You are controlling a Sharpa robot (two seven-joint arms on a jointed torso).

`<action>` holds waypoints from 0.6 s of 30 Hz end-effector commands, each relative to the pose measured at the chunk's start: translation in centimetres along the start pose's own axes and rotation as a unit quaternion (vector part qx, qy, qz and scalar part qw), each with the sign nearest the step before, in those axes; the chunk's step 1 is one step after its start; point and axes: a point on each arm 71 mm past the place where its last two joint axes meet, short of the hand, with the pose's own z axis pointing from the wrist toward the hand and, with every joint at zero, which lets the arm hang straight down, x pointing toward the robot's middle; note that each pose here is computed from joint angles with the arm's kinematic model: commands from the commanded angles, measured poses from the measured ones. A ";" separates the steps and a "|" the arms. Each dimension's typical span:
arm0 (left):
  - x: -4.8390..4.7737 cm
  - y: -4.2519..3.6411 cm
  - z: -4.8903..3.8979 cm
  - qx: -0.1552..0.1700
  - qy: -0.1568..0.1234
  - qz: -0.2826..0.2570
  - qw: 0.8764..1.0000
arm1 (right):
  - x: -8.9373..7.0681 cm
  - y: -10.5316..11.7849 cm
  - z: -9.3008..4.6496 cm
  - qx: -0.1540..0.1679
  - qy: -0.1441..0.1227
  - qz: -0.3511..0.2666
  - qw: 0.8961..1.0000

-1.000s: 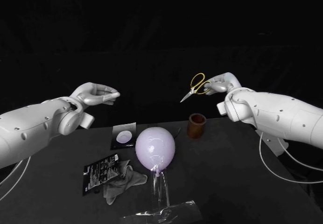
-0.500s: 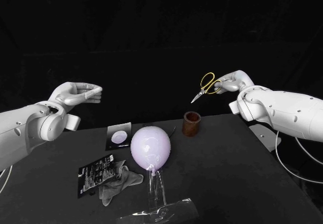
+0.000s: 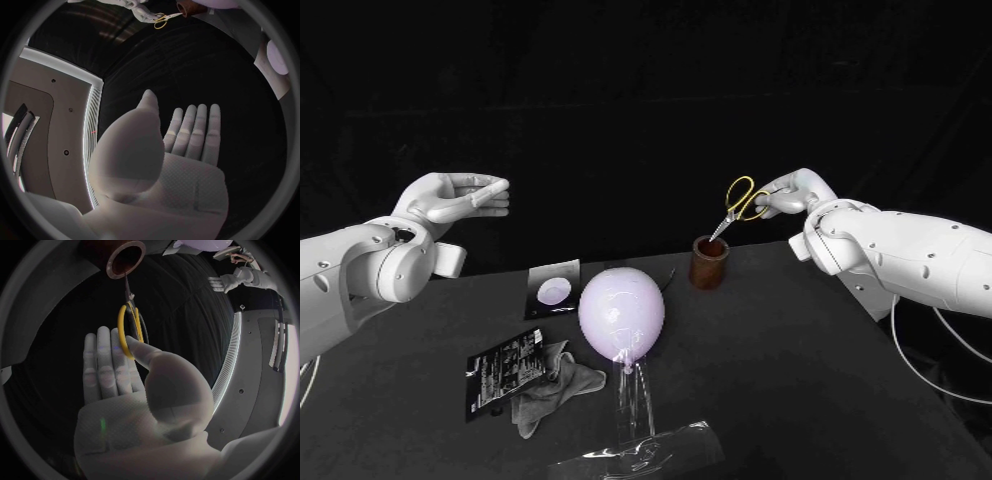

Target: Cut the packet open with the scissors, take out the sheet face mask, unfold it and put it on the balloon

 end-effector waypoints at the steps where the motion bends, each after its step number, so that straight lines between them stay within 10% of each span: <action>1: -0.12 -0.21 0.02 0.008 -0.008 -0.012 1.000 | 0.6 0.0 -0.1 -0.007 0.012 -0.019 1.000; 18: -0.08 -0.23 -0.09 0.008 -0.004 -0.018 1.000 | 4.1 0.5 -0.7 -0.041 0.042 -0.061 0.996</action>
